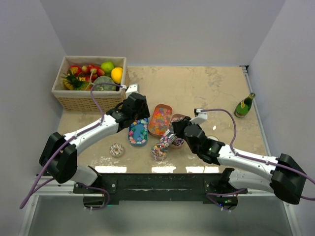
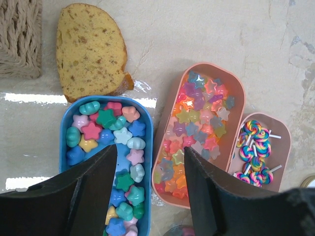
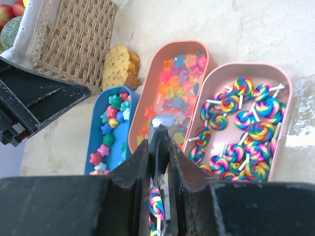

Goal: Pack the candies
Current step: Place the fake candies in the packing bottle.

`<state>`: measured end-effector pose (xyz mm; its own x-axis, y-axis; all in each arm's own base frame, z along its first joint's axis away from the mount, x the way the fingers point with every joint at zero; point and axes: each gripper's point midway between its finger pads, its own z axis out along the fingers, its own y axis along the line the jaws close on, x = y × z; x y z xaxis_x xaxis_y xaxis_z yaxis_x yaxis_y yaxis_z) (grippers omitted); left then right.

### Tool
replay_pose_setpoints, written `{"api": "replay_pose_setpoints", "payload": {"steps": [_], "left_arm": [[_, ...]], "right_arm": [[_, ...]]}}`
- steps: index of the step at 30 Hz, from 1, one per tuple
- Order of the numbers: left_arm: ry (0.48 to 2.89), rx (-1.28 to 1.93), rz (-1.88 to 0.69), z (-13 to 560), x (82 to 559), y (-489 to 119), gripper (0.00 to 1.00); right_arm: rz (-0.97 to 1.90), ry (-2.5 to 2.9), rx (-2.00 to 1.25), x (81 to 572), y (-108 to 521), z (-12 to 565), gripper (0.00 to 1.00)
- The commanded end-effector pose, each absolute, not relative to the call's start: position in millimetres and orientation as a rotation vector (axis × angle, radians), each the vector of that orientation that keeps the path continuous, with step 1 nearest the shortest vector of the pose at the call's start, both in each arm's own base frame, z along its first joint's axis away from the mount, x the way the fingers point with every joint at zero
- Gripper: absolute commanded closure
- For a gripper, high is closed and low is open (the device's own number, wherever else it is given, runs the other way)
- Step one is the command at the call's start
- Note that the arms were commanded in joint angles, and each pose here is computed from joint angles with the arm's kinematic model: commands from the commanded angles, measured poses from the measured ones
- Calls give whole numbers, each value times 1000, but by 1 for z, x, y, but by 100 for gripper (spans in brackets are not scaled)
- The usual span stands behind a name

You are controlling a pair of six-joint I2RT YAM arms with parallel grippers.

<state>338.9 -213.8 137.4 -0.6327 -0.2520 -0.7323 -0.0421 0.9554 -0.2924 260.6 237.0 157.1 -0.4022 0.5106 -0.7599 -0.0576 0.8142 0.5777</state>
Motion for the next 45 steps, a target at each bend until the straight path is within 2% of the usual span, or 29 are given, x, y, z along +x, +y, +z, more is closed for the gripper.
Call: {"api": "replay_pose_setpoints", "payload": {"steps": [1,18,36,45], "left_arm": [[2191,-238,-305,150,344,-207,38],[2187,-244,-288,148,347,-205,38],[2184,-249,-267,148,349,-203,38],[2185,-249,-262,148,352,-204,38]], "right_arm": [[623,1790,346,272,236,192,100],[703,1761,119,264,267,210,100],[510,1779,-120,266,281,215,100],[467,1762,-107,267,269,222,100]]}}
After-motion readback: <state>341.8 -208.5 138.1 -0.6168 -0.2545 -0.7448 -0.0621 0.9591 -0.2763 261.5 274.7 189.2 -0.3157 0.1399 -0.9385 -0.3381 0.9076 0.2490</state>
